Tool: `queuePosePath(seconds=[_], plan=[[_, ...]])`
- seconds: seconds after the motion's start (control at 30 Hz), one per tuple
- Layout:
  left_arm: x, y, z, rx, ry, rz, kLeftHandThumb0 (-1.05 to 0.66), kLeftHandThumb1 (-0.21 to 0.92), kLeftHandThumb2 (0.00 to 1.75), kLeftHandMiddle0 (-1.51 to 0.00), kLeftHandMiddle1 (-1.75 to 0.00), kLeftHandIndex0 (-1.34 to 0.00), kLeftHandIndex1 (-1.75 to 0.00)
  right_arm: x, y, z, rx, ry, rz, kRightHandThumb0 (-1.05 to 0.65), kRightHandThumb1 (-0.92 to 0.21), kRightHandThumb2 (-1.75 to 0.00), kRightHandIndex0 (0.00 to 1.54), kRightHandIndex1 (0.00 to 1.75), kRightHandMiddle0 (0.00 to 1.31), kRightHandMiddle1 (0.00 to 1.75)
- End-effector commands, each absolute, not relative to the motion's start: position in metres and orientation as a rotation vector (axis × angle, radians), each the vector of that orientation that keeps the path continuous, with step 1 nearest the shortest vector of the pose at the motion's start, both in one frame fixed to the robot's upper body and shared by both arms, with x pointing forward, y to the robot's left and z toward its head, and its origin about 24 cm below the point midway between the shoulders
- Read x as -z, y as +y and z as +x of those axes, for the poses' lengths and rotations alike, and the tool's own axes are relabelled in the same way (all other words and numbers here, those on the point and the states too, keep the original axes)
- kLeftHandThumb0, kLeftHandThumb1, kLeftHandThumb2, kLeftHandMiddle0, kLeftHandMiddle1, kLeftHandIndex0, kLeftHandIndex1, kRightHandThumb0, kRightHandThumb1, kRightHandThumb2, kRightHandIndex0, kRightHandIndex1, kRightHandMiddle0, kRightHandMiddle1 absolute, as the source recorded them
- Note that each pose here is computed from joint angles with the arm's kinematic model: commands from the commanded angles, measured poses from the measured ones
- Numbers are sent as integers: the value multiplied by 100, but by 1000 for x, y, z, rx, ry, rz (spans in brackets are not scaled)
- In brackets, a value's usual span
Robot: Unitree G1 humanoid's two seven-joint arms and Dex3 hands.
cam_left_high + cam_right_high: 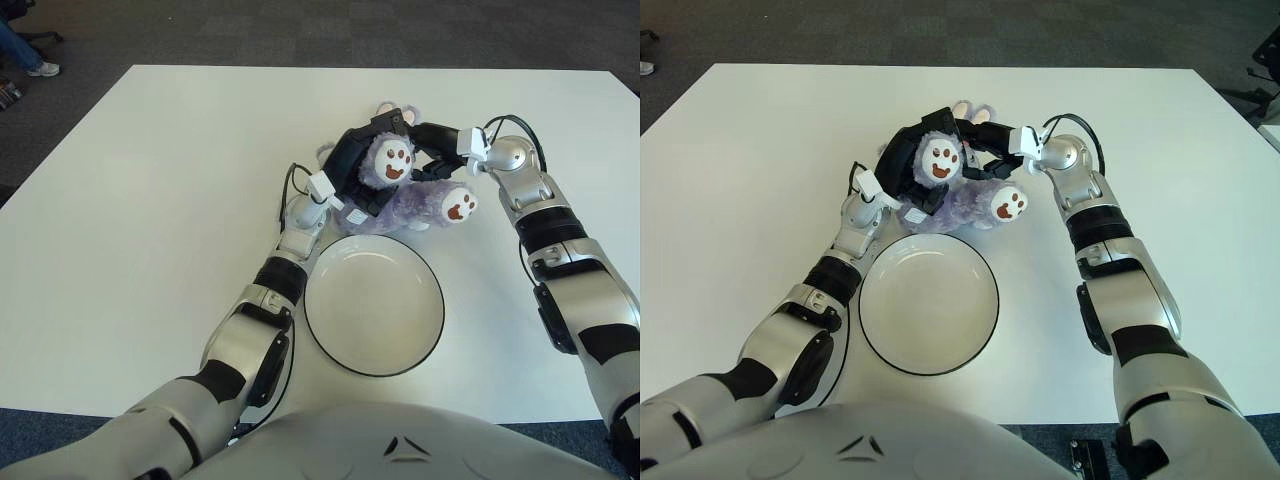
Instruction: Put the doll into the plate.
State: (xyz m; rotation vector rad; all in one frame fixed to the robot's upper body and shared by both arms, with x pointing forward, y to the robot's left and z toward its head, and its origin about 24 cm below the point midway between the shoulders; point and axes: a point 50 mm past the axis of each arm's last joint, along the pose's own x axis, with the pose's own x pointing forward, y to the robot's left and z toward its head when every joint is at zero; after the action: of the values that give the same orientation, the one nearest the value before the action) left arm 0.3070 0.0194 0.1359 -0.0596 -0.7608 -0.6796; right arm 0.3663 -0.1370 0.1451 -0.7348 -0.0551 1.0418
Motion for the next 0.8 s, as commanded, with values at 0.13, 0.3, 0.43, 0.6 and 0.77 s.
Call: queuePosePath(seconds=[0.13,0.3,0.43,0.6,0.77], plan=[[-137,19,308,693,-770,-25,-1,21,142,-60,-171,-59,-170,-140,-131,366,-1078,64,-1005,-7,-49,-106,51,158,38,165],[-137,18,309,689,-760,-41,-1,19,145,-60,-174,-59,-172,-138,-132,369,-962,54,-1142,-2,-33,-124,62,171,50,155],[-137,18,310,681,-751,-47,-1,18,147,-60,-174,-60,-172,-135,-131,370,-859,8,-1228,-1,-29,-134,55,174,51,170],[-138,19,311,664,-741,-59,-1,17,148,-61,-175,-60,-172,-146,-139,375,-697,-129,-1345,-1,-26,-138,55,175,53,173],[-139,20,313,630,-727,-64,-1,15,150,-63,-174,-63,-171,-159,-153,381,-596,-214,-1460,-1,-24,-140,55,175,55,173]])
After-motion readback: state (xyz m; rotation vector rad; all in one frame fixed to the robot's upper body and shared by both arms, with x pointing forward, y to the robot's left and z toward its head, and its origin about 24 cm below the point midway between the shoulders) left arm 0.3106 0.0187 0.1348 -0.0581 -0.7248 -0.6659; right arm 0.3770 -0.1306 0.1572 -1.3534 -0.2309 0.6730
